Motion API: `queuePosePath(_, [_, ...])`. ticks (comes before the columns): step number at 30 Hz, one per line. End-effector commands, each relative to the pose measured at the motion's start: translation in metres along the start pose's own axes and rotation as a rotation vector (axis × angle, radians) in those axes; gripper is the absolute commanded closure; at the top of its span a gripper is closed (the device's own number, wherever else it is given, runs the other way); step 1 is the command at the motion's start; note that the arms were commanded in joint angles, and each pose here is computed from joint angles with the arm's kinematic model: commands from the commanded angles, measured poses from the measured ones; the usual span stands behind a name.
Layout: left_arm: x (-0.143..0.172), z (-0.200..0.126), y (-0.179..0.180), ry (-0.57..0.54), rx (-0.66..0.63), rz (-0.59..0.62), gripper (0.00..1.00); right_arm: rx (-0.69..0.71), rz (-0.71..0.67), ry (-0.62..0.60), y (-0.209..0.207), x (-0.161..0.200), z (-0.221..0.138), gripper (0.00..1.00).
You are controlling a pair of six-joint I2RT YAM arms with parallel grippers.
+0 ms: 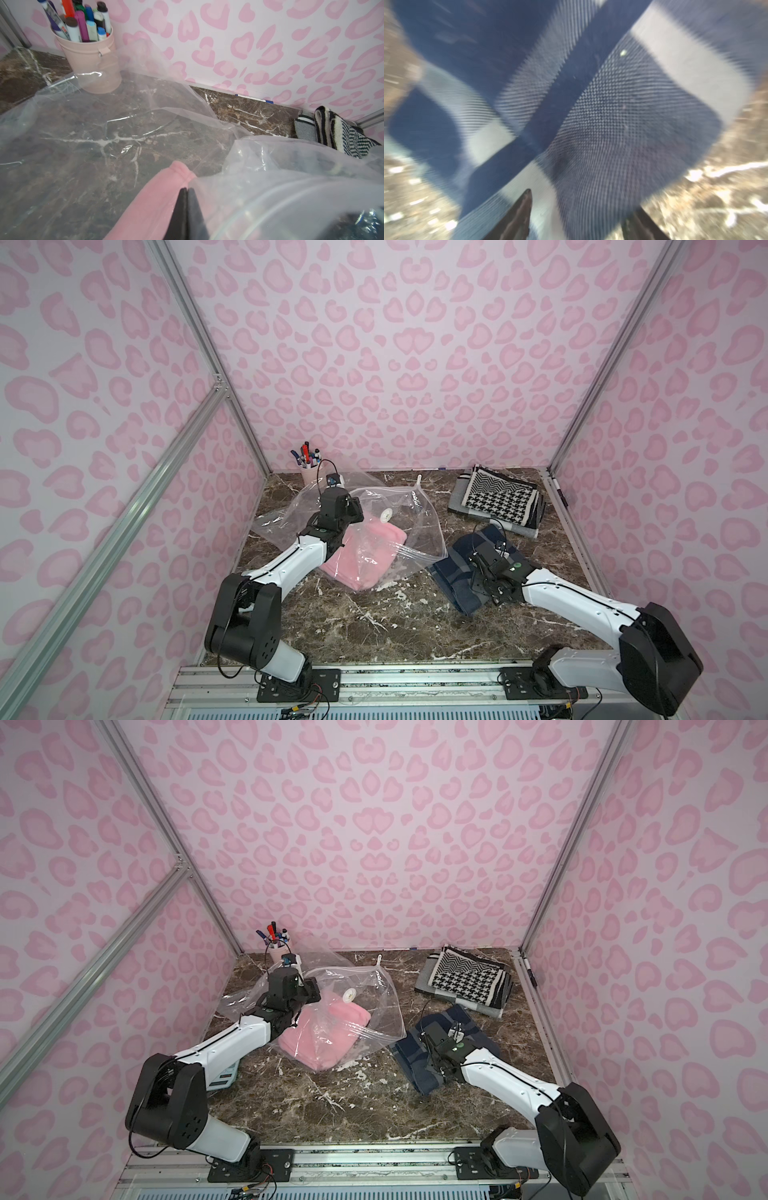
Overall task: Take the blanket out of the vacuum bag
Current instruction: Place the blanket at the center of the board, then adjust the blanket at the center of the board.
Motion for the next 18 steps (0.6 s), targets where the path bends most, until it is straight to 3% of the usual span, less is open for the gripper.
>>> queuePosePath(1, [-0.02, -0.008, 0.021, -0.062, -0.108, 0.015, 0.96, 0.065, -0.003, -0.046, -0.013, -0.002, -0.02, 0.29])
queuePosePath(7, [-0.037, -0.009, 0.054, -0.113, -0.165, -0.09, 0.96, -0.087, -0.157, -0.165, 0.023, -0.013, -0.05, 0.26])
queuePosePath(11, [-0.045, -0.018, 0.068, -0.161, -0.247, -0.135, 0.96, -0.211, -0.338, -0.172, 0.065, -0.01, -0.033, 0.25])
queuePosePath(18, [-0.048, -0.02, 0.068, -0.177, -0.234, -0.161, 0.96, -0.024, -0.511, -0.16, 0.107, -0.017, 0.021, 0.35])
Point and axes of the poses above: each gripper's point midway between its finger pads, its own z axis out along the fingers, its own y axis along the line the jaws close on, x = y × z, the point moved 4 cm from there along -z, back along the fingers, and after that the axes turned 4 degrees about z, right-handed, at the moved point
